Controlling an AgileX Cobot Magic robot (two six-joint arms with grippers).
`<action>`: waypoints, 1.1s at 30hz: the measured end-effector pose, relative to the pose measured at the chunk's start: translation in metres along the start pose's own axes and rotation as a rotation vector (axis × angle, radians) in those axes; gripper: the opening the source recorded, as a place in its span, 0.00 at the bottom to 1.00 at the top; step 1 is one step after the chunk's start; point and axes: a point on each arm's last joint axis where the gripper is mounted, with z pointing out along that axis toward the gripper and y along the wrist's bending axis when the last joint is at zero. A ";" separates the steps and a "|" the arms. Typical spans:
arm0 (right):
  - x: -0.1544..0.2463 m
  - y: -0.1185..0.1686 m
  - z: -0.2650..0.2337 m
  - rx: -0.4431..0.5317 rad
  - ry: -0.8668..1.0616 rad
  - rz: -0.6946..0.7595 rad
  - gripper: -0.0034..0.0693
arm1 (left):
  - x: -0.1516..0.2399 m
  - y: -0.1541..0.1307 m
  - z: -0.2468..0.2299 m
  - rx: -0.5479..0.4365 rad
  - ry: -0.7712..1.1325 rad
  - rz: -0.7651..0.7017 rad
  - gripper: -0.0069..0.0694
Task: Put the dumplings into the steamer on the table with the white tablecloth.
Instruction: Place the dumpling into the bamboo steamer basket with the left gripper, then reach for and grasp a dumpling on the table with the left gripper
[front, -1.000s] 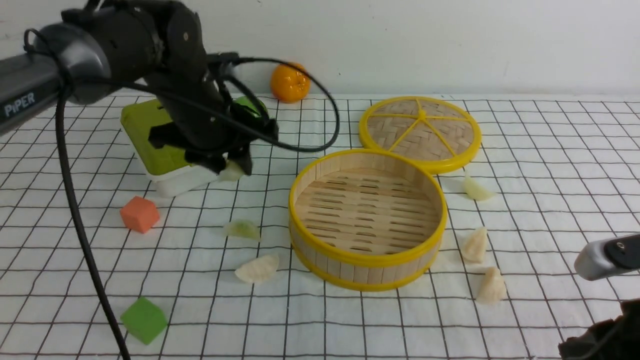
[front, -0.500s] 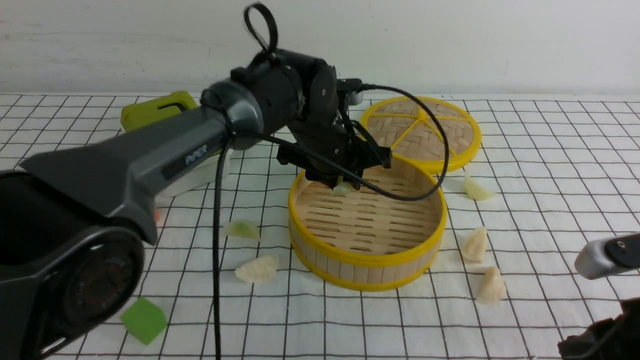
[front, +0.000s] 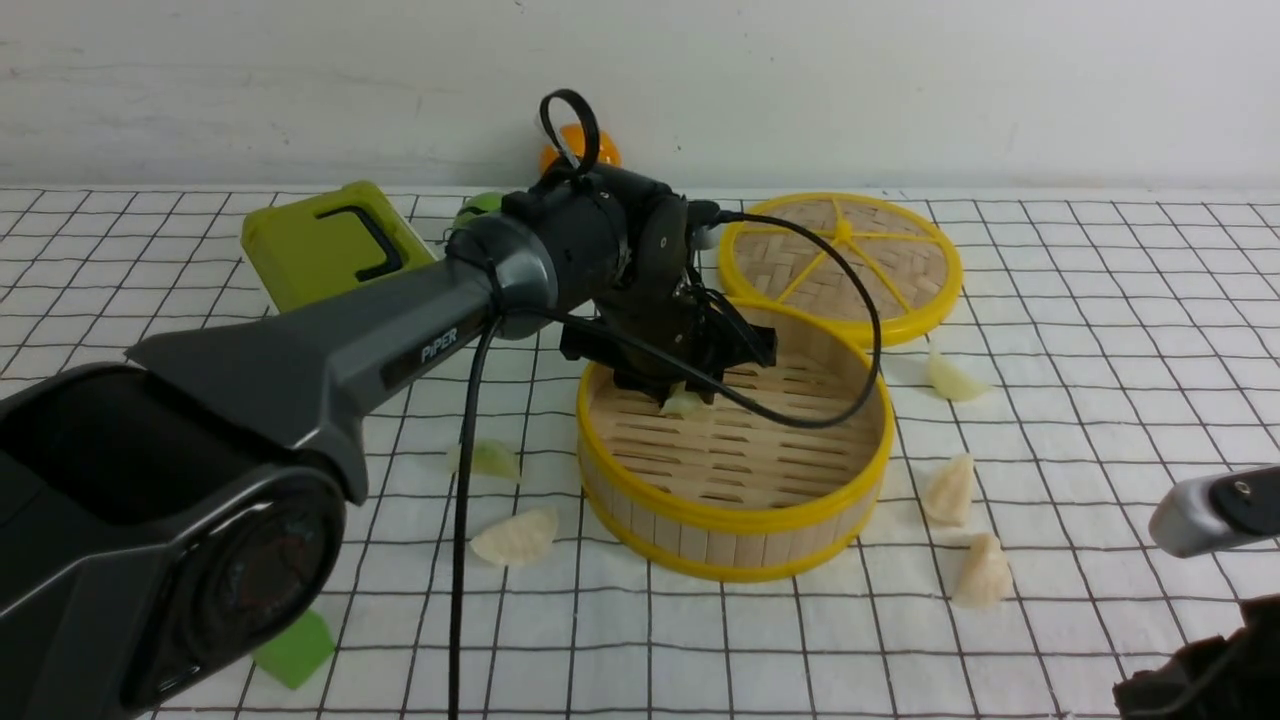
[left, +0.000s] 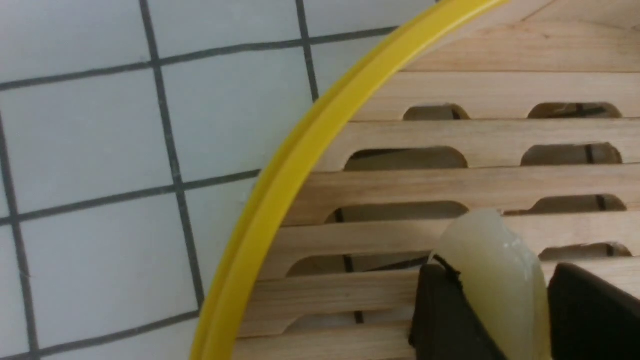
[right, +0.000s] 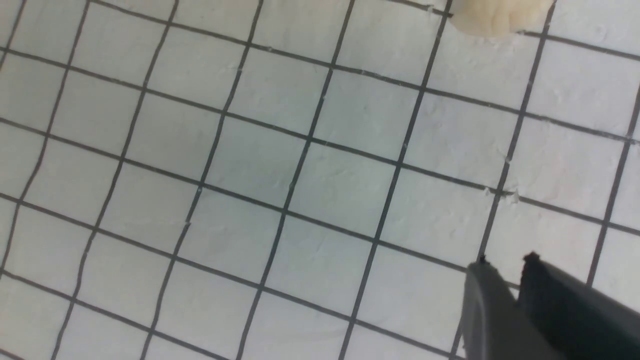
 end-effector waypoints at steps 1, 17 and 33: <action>0.000 0.000 0.000 0.000 0.000 0.000 0.19 | 0.000 0.000 0.000 0.000 0.001 -0.001 0.43; 0.000 0.001 0.000 -0.009 0.001 0.013 0.20 | -0.042 -0.007 -0.129 -0.027 -0.175 0.058 0.59; 0.000 0.003 0.000 -0.028 -0.004 0.040 0.21 | 0.005 0.117 -0.103 -0.289 0.113 -0.039 0.57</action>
